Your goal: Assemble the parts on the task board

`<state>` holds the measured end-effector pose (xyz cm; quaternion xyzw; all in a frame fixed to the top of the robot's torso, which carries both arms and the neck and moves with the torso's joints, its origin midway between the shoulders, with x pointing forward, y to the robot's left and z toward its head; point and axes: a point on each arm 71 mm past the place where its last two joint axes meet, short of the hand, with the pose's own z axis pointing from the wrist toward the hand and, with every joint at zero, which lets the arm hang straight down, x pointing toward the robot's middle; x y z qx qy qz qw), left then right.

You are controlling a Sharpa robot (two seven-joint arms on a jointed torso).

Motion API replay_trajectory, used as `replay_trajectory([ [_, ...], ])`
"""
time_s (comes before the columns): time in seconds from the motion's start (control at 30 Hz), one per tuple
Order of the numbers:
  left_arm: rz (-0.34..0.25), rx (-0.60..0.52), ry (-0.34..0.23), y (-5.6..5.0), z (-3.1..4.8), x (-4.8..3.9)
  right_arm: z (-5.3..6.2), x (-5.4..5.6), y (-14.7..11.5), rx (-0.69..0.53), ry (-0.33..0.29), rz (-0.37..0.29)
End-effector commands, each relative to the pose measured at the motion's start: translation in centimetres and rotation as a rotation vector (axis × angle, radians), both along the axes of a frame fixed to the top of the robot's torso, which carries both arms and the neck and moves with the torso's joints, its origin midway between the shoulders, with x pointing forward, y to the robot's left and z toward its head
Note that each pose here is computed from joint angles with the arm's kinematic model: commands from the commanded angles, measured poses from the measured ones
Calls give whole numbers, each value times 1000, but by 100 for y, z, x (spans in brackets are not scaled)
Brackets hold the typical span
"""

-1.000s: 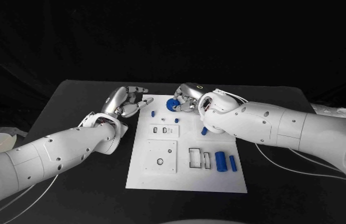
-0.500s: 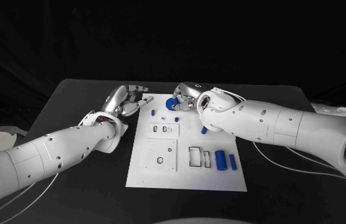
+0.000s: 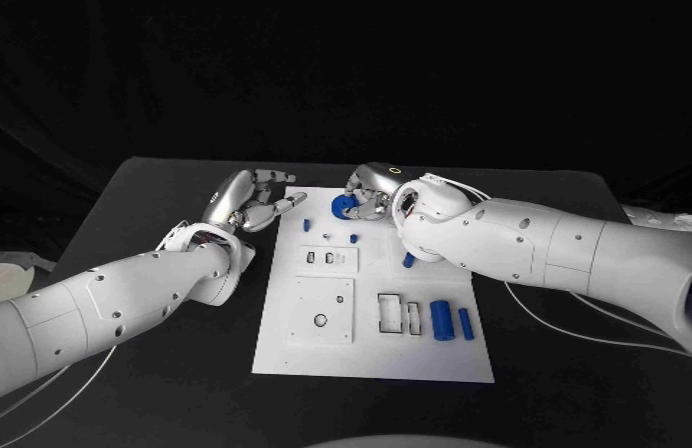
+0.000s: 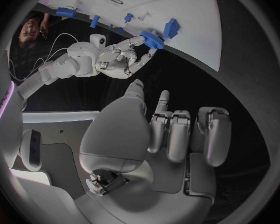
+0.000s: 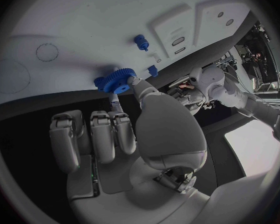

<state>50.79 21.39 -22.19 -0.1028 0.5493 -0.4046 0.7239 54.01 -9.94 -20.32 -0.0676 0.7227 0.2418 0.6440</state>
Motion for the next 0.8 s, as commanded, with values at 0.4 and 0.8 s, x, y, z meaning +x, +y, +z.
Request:
replay_trajectory([
  [0.4, 0, -3, -8, -17, 14, 1, -105, -18, -15, -60, 57, -8],
  [0.8, 0, -2, -8, -18, 12, 4, -127, -30, -23, -75, 77, -11],
])
